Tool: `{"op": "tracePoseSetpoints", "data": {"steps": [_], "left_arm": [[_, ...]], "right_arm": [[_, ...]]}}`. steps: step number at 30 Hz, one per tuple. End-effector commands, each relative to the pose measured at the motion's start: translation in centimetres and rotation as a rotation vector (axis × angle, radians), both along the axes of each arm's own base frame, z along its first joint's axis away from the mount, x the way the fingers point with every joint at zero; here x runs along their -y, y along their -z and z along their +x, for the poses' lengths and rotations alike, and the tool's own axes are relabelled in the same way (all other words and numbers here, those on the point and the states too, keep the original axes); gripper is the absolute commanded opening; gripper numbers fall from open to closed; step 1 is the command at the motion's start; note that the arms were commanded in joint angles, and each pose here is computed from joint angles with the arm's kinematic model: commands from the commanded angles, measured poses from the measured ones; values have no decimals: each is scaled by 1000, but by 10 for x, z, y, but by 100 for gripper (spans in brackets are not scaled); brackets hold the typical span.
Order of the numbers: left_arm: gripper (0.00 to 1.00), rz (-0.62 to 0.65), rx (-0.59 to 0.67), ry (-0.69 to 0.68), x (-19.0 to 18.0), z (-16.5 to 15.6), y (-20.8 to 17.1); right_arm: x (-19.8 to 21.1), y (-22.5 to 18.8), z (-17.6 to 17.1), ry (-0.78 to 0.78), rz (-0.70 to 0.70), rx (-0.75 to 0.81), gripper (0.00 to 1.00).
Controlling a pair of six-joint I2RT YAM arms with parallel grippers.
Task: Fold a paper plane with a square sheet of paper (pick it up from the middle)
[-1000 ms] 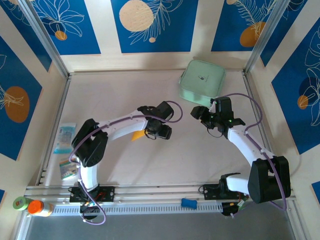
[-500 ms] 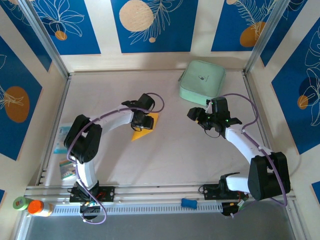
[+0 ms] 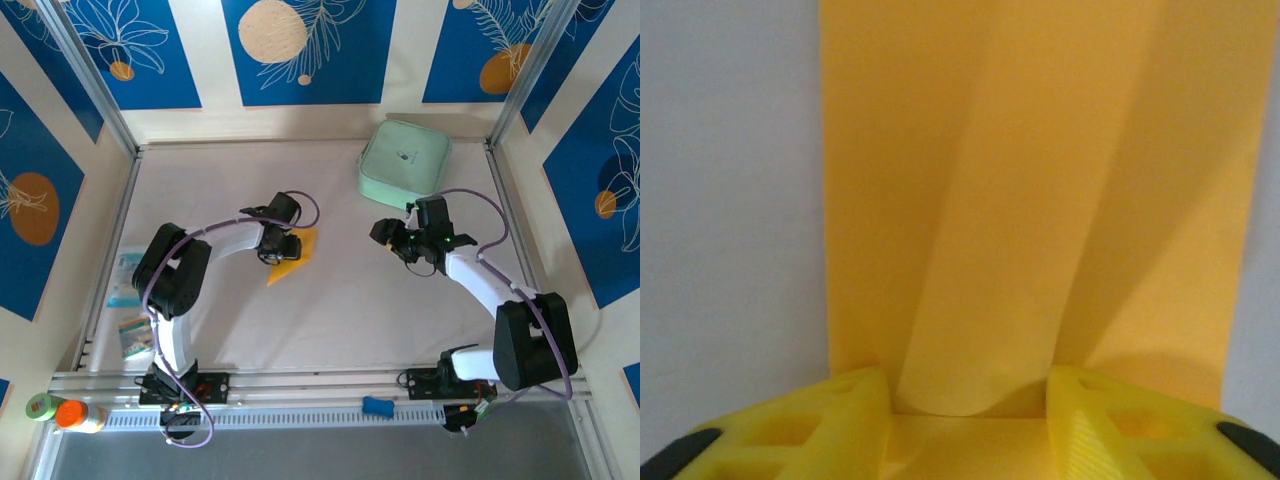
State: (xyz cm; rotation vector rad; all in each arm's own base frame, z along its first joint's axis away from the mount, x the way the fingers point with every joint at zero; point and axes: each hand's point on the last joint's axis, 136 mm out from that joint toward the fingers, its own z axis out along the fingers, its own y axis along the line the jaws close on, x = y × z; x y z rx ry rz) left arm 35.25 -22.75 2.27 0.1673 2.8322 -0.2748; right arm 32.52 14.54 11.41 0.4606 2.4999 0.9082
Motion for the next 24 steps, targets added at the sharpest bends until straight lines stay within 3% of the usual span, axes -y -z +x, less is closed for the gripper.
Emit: {"op": "tracePoseSetpoints", "data": {"steps": [1,8,13,24], "left_arm": [[37,-75,-41,-10,3,-5,10],[26,-188,-62,27,20,-18,11],[23,-184,-80,69,29,-34,14],[20,-223,-102,86,43,-46,18]], "right_arm": [[-16,-2,0,-30,44,-42,63],[-62,20,-15,-101,78,-193,59],[-90,37,-24,-136,63,-271,56],[-117,72,-28,-103,80,-407,38]]}}
